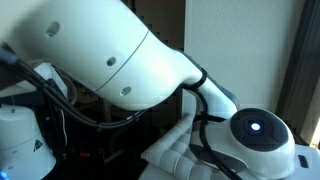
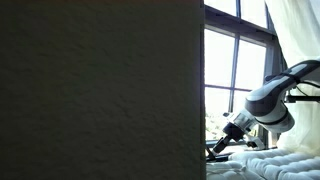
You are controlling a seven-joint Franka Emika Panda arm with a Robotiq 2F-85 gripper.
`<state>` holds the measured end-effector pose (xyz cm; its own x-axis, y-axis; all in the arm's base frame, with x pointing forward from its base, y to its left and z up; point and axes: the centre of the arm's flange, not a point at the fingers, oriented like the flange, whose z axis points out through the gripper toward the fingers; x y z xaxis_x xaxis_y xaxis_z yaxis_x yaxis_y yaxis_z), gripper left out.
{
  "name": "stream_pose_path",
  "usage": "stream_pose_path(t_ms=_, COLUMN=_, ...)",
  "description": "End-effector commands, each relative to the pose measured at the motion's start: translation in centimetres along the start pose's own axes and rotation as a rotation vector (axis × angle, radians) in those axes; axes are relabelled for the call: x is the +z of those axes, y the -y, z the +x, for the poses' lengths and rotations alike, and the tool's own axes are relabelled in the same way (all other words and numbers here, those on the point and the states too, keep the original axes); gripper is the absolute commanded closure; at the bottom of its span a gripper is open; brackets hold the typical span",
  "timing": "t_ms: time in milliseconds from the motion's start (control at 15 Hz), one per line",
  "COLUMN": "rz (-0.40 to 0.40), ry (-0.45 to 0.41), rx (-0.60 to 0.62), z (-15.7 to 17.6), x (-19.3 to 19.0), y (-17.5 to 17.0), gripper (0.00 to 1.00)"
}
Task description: Open the slot in the window screen
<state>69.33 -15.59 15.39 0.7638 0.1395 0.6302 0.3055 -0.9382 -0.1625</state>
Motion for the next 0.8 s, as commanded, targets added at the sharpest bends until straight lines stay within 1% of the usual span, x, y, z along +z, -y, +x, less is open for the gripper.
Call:
stream_pose_path(t_ms=0, rz=0.000, ry=-0.060, rx=-0.008, z=-0.20, x=0.13, y=0.02, gripper=1.00)
stream_pose_path(t_ms=67, rz=-0.002, ry=-0.022, rx=0.001, z=-0.06, x=0.21, y=0.09, gripper=0.99)
stream_pose_path(t_ms=733, rz=0.002, ry=-0.033, rx=0.008, z=-0.27, x=0.32, y=-0.06, gripper=0.99)
